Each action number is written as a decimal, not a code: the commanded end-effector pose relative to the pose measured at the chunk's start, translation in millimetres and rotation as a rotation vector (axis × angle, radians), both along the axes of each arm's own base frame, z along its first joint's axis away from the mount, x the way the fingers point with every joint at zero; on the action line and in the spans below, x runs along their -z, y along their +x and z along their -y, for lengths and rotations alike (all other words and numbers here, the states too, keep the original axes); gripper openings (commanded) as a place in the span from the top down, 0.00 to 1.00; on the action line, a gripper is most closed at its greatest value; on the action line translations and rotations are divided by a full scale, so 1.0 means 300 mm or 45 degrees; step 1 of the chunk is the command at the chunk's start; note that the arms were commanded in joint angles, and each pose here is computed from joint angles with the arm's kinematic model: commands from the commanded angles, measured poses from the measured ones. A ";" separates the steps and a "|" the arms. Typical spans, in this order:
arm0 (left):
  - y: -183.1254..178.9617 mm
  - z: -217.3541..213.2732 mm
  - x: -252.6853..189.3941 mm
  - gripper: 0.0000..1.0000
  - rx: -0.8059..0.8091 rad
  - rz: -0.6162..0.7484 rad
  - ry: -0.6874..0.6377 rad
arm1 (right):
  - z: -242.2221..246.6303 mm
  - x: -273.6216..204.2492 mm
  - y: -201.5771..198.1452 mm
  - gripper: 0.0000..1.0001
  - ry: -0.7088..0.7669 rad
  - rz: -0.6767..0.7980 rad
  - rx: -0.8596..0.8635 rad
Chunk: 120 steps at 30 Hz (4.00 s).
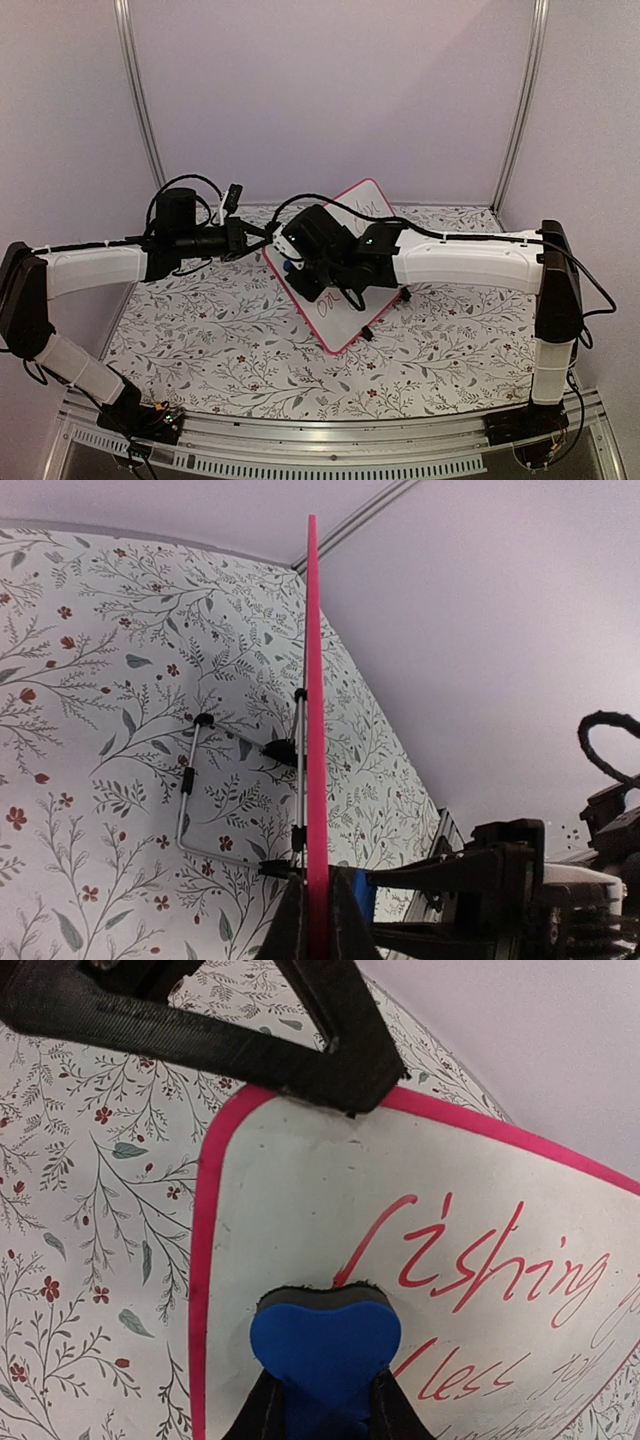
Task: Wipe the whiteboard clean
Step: Erase the whiteboard at the center of the board.
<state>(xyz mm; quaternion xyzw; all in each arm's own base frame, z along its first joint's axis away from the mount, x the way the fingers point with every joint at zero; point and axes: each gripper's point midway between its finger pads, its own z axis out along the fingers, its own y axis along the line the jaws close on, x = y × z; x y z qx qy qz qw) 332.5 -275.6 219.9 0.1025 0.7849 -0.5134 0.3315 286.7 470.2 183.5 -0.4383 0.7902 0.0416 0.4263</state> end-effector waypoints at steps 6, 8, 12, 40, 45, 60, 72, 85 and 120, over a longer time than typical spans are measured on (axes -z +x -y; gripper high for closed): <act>-0.060 0.047 -0.063 1.00 0.121 0.067 -0.065 | 0.073 0.112 -0.050 0.90 -0.125 -0.086 0.014; -0.059 0.047 -0.064 1.00 0.120 0.068 -0.067 | 0.073 0.106 -0.043 0.90 -0.120 -0.077 0.022; -0.060 0.047 -0.066 1.00 0.121 0.070 -0.068 | 0.066 0.070 -0.011 0.91 -0.078 -0.062 0.041; -0.062 0.049 -0.065 1.00 0.128 0.067 -0.070 | -0.006 -0.045 0.130 0.91 0.025 0.018 0.036; -0.061 0.050 -0.063 1.00 0.128 0.065 -0.069 | 0.007 -0.062 0.170 0.91 0.047 0.022 0.076; -0.061 0.050 -0.063 1.00 0.129 0.068 -0.069 | 0.011 -0.079 0.208 0.92 0.073 0.018 0.100; -0.063 0.051 -0.064 1.00 0.131 0.067 -0.071 | 0.019 0.016 0.081 0.92 0.000 -0.049 0.014; -0.061 0.049 -0.064 1.00 0.127 0.066 -0.071 | 0.045 0.052 0.020 0.92 -0.019 -0.091 0.004; -0.067 0.051 -0.069 1.00 0.138 0.072 -0.076 | 0.034 -0.068 0.173 0.94 0.084 -0.018 0.082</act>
